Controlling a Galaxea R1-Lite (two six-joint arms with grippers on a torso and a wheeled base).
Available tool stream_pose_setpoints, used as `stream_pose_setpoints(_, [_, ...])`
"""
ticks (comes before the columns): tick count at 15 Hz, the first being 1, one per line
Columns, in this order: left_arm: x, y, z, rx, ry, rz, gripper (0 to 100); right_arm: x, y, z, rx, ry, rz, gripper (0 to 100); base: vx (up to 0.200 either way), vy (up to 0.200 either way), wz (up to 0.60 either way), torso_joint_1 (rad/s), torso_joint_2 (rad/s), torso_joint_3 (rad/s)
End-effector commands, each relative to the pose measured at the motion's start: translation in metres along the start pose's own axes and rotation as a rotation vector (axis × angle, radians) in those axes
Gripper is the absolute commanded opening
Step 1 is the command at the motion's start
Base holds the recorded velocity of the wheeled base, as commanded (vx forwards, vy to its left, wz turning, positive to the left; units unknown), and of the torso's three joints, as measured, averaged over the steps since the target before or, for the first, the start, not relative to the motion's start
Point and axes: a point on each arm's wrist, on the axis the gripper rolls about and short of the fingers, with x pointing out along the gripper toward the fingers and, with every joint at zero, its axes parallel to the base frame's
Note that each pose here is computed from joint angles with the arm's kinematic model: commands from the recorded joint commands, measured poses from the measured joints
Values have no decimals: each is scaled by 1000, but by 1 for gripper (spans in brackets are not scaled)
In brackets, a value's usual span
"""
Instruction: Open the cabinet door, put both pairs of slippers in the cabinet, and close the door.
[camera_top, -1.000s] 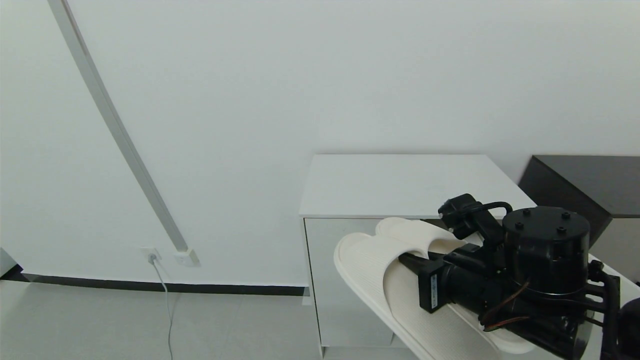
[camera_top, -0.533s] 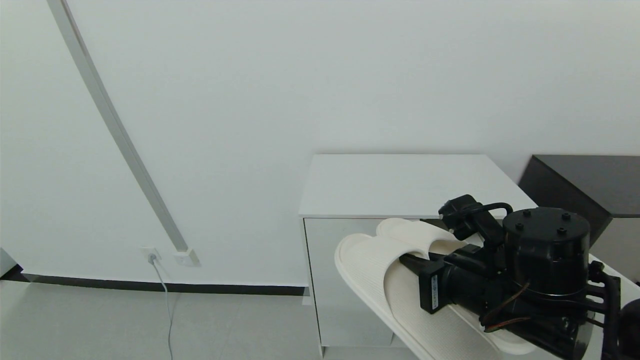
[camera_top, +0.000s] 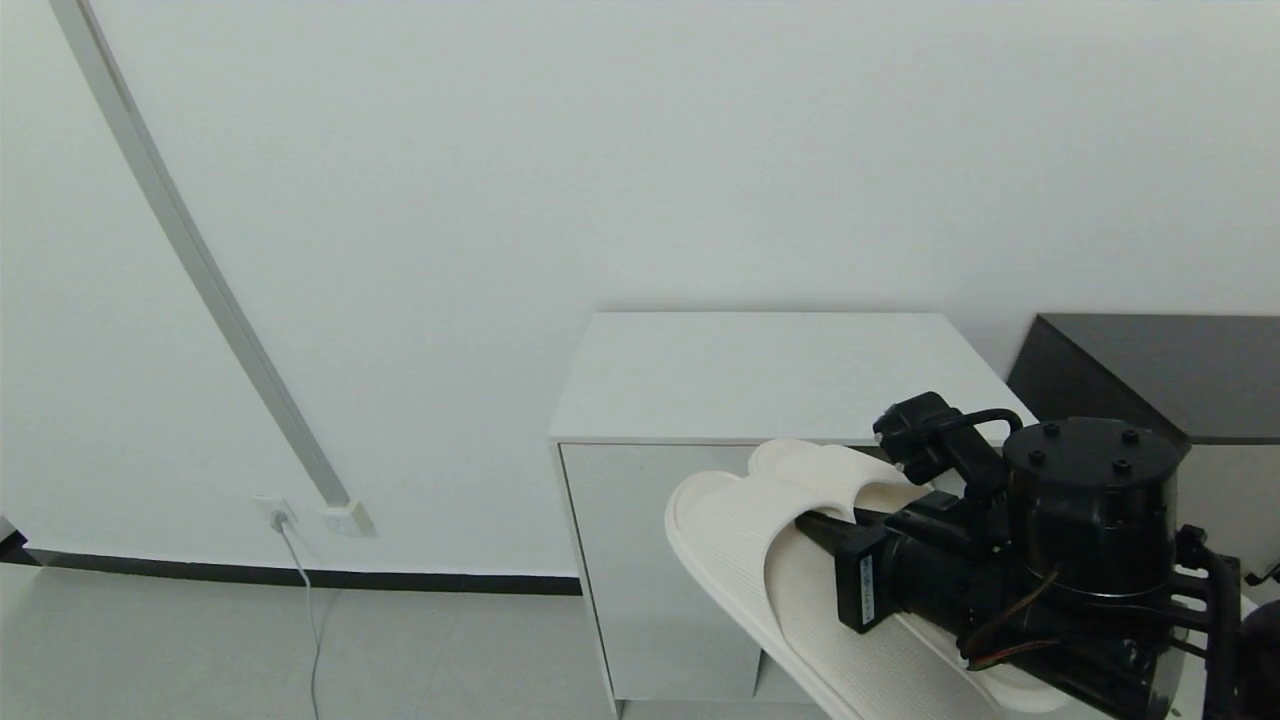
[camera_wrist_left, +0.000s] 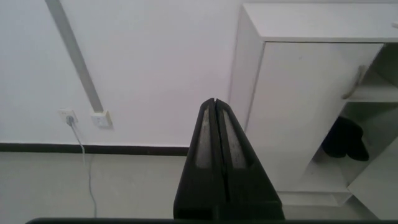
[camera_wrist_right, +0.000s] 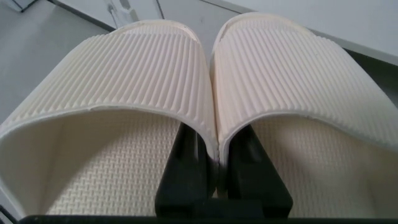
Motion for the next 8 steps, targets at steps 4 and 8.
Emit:
stream_pose_setpoints(4, [0,0,0,0,1,0,0,-1,-1,-4,-24,11,-10,0,0,-200,0,1,-1,0])
stream_pose_setpoints(8, [0,0,0,0,1,0,0,-2,-2,-7,-32,23,-14,0,0,-50,0,1,2,-1])
